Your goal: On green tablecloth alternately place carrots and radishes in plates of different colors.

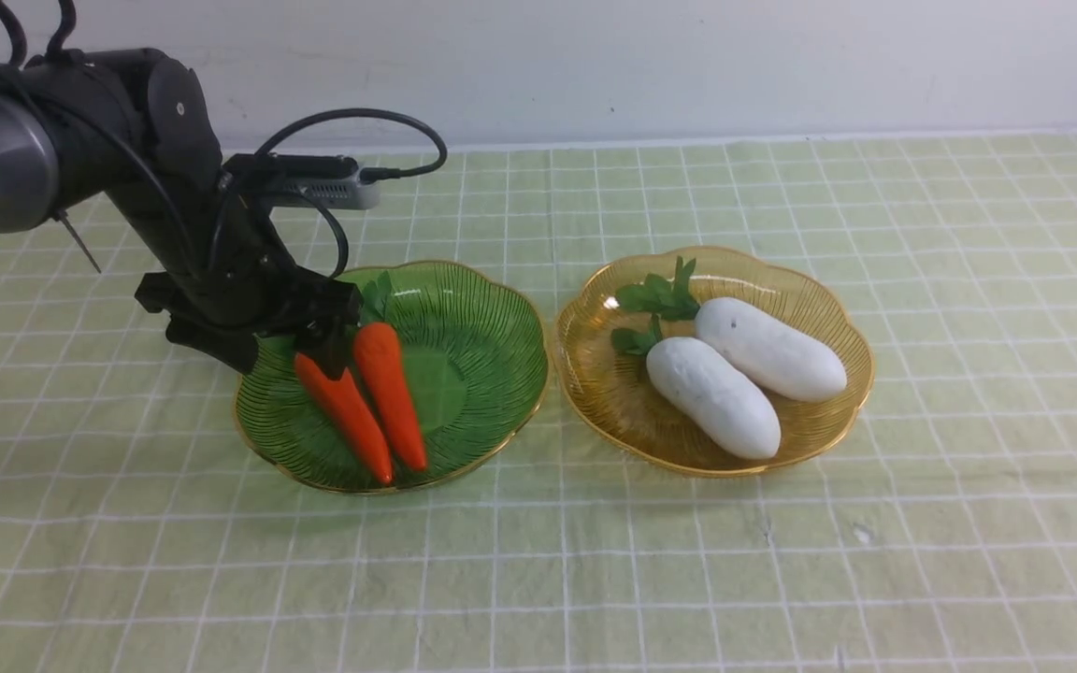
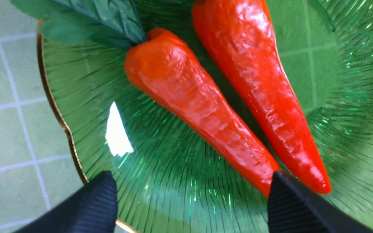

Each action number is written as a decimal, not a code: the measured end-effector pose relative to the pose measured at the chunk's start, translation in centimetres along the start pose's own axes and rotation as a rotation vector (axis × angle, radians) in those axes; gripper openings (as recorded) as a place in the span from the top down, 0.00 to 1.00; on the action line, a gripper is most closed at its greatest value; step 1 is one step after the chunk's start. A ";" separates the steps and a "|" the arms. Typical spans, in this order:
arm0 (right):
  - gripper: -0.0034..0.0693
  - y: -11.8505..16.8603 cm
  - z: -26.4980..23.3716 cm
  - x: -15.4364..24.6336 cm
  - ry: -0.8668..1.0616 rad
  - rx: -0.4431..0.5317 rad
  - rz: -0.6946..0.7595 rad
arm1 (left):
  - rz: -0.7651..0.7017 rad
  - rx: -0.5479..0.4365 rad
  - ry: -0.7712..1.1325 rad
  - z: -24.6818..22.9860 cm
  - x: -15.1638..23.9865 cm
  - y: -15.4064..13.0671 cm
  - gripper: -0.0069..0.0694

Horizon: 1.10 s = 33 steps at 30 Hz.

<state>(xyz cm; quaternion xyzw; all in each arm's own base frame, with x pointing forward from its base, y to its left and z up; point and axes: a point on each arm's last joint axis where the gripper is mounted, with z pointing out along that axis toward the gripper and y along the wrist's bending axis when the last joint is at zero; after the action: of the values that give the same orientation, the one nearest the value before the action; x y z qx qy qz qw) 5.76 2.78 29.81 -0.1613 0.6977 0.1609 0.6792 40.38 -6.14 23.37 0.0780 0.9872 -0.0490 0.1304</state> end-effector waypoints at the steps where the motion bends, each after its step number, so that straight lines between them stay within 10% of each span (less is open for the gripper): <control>1: 0.97 0.0 0.0 0.0 0.000 -0.001 0.000 | 0.000 0.000 0.000 0.0 0.0 0.0 0.17; 7: 0.97 0.0 0.0 0.0 0.000 -0.002 -0.002 | 0.011 -0.032 -0.005 -0.3 -0.2 0.3 0.36; 14: 0.97 0.0 0.0 0.0 0.000 -0.002 -0.002 | -0.031 -0.164 -0.025 -5.1 -1.3 1.1 0.86; 26: 0.97 -0.1 0.1 2.8 0.036 0.014 -0.001 | -0.027 -0.240 -0.196 -13.5 -0.8 1.1 0.92; 33: 0.97 -1.8 -0.7 8.7 0.121 0.310 0.034 | -0.024 -0.238 -0.192 -13.8 -0.6 1.0 0.92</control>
<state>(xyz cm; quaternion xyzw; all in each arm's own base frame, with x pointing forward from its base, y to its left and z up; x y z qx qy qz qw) 5.71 0.75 21.09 -0.0522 0.7563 0.0528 0.6500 37.71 -3.61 36.74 0.0449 0.9699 0.0595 0.2319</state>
